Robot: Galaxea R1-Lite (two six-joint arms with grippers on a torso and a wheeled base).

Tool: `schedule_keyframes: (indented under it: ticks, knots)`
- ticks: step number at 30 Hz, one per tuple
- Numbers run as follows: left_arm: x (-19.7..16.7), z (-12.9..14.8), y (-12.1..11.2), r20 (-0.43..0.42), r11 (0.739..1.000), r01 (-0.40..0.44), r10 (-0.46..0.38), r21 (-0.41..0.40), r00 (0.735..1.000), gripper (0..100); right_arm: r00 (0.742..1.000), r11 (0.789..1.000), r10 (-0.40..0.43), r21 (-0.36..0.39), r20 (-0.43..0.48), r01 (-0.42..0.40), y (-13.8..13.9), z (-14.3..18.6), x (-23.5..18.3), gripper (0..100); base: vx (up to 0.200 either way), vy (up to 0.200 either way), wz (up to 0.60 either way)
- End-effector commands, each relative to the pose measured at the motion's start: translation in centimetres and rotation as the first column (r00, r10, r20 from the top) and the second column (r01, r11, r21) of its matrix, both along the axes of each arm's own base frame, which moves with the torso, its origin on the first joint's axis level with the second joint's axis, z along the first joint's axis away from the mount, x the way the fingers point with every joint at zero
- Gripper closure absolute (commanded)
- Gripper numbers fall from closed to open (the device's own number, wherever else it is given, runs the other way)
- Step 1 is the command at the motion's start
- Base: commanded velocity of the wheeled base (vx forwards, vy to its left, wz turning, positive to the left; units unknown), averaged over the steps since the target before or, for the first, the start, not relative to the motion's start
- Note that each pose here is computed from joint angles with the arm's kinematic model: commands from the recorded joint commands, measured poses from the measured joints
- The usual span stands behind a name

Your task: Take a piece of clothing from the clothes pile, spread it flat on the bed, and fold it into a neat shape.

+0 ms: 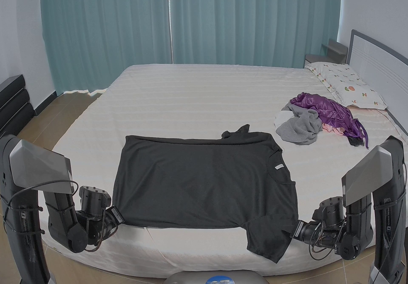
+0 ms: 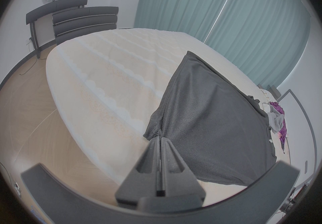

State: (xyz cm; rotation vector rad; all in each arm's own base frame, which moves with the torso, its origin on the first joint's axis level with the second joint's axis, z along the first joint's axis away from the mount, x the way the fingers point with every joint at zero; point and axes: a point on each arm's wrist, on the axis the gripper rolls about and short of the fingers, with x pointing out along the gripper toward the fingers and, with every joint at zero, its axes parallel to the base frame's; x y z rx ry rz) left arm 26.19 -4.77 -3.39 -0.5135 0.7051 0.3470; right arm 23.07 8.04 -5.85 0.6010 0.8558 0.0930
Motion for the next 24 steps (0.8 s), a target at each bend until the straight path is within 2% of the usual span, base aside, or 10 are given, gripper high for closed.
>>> schedule_keyframes:
  ticks: [1,10,16,23,24]
  knots:
    - [-0.1,-0.1,0.0,-0.008,1.000,0.000,0.000,0.002,1.000,100,1.000,1.000,-0.008,-0.002,-0.003,0.008,-0.2,-0.1,-0.1,100,0.000,0.000,0.00]
    - [-0.5,-0.2,0.2,-0.032,1.000,0.014,-0.013,0.021,0.999,100,0.999,0.999,-0.032,-0.003,-0.013,0.032,-1.7,1.6,-1.4,100,0.000,0.000,0.00]
    - [-1.3,-0.3,0.3,-0.067,0.997,0.046,-0.042,0.055,0.997,100,0.999,1.000,0.012,-0.011,-0.034,-0.012,-2.4,2.0,-2.5,100,0.000,0.000,0.00]
    - [-2.1,-0.4,0.5,-0.104,0.992,0.084,-0.074,0.092,0.992,100,1.000,1.000,0.011,-0.008,-0.020,-0.011,-2.8,2.5,-2.4,100,0.000,0.000,0.00]
    - [-2.3,-0.4,0.6,-0.108,0.991,0.090,-0.079,0.097,0.991,100,0.999,1.000,0.025,-0.015,-0.040,-0.026,-2.7,2.7,-2.7,100,0.000,0.000,0.00]
